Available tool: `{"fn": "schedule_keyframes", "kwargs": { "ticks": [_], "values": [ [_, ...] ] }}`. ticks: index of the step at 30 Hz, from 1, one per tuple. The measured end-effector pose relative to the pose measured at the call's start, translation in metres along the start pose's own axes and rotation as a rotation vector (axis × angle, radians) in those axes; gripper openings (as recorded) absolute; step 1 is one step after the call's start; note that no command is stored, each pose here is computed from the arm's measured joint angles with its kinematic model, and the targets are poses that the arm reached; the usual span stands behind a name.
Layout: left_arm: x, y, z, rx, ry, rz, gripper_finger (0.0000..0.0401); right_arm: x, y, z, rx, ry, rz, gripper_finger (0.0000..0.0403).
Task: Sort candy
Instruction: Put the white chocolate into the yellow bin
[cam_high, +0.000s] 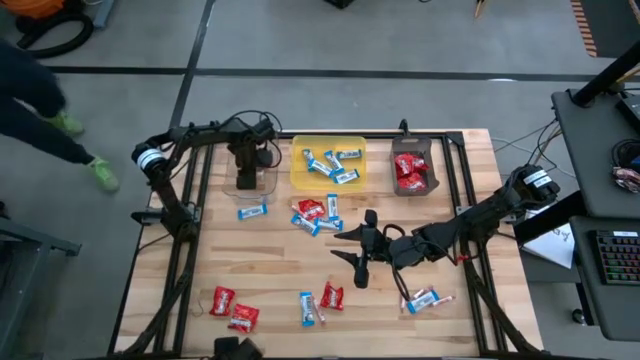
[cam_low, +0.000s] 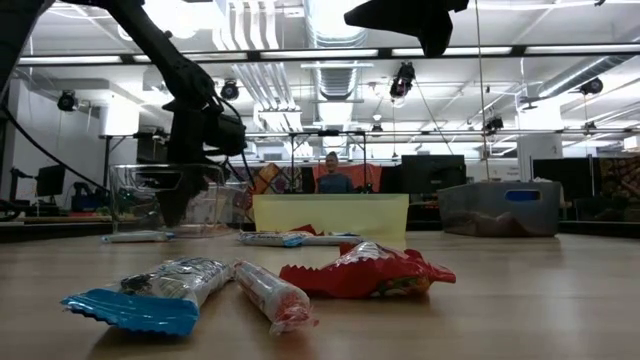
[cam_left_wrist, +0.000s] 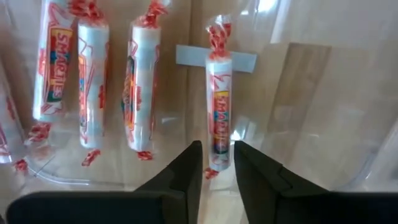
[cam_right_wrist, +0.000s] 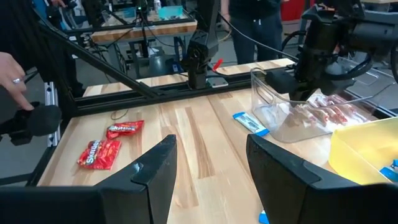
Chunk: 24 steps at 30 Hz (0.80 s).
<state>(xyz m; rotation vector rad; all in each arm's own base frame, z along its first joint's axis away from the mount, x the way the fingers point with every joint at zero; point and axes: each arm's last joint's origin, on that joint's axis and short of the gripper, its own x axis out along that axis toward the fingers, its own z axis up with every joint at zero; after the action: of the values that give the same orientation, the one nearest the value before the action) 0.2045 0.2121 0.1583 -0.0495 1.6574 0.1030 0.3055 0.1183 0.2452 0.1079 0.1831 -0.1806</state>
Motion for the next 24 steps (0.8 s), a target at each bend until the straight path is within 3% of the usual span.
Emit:
{"fn": "schedule_keyframes", "kwargs": {
  "ticks": [6,11,14,19,22,24],
  "values": [
    [-0.018,-0.001,-0.003,-0.035,-0.009,0.006,0.0110,0.000,0.000,0.000,0.009,0.001,0.000,0.0185],
    [-0.060,-0.002,-0.004,-0.211,-0.061,-0.055,0.0111,0.000,-0.001,-0.002,0.112,0.021,-0.007,0.0185],
    [-0.094,-0.011,-0.002,-0.260,-0.192,-0.068,0.0106,0.001,-0.005,-0.003,0.188,0.076,-0.036,0.0183],
    [-0.140,-0.043,0.001,-0.234,-0.478,-0.056,0.0103,0.005,-0.017,-0.007,0.250,0.254,-0.160,0.0174],
    [-0.159,-0.070,0.001,-0.206,-0.647,-0.034,0.0103,0.010,-0.024,-0.016,0.176,0.345,-0.224,0.0168],
    [-0.165,-0.090,0.002,-0.173,-0.753,-0.033,0.0103,0.014,-0.027,-0.025,0.045,0.390,-0.226,0.0166]
  ]
}}
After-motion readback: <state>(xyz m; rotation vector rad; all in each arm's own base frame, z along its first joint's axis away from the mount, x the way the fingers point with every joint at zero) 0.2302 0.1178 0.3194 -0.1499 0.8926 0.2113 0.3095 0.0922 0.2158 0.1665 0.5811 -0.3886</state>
